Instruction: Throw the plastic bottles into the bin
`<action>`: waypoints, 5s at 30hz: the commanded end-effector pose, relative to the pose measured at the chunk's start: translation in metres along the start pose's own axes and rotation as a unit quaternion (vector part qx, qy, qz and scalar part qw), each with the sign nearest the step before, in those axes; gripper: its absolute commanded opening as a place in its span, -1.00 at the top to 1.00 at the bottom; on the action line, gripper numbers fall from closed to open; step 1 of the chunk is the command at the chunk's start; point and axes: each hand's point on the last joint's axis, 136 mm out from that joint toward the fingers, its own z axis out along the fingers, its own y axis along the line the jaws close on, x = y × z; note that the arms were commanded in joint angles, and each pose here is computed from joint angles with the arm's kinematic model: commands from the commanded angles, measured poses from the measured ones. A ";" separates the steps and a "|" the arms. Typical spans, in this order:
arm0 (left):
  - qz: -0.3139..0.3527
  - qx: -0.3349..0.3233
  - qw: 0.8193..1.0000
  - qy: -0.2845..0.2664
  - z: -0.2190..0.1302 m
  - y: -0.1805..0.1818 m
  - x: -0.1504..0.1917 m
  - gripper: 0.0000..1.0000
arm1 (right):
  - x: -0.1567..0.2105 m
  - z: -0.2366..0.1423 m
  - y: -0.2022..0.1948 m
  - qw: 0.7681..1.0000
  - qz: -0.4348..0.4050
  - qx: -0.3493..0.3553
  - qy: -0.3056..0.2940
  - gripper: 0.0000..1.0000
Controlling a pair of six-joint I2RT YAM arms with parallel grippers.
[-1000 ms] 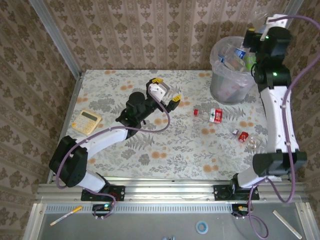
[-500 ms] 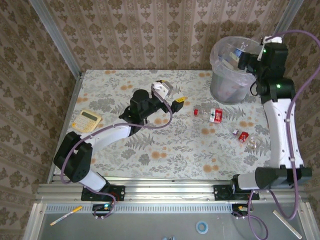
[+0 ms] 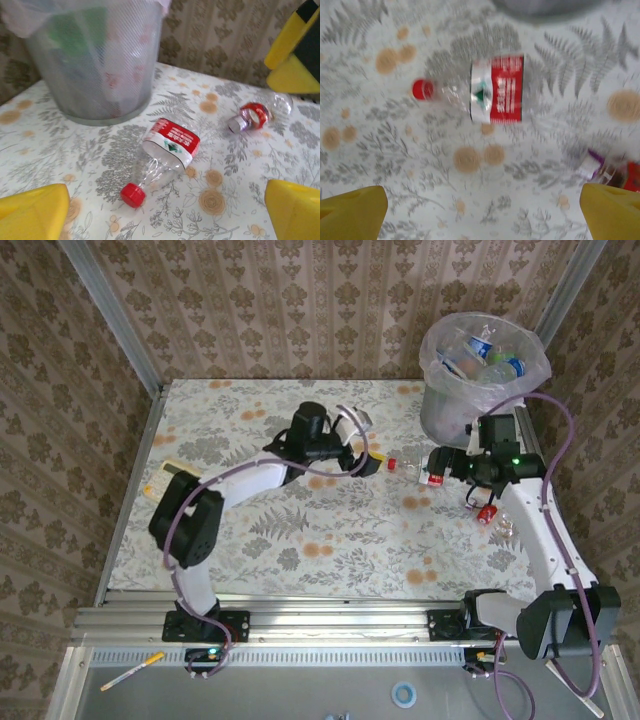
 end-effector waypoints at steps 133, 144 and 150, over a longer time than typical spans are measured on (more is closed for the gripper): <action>0.127 -0.005 0.975 -0.184 -0.090 -0.056 -0.187 -1.00 | 0.078 -0.082 -0.077 0.978 0.102 0.183 -0.016 -1.00; 0.078 -0.067 0.982 -0.157 -0.153 -0.058 -0.141 -0.99 | 0.080 -0.027 -0.113 0.949 0.150 0.273 0.041 -1.00; 0.054 -0.081 0.985 -0.140 -0.168 -0.045 -0.116 -0.99 | 0.078 -0.015 -0.131 0.934 0.244 0.262 0.014 -1.00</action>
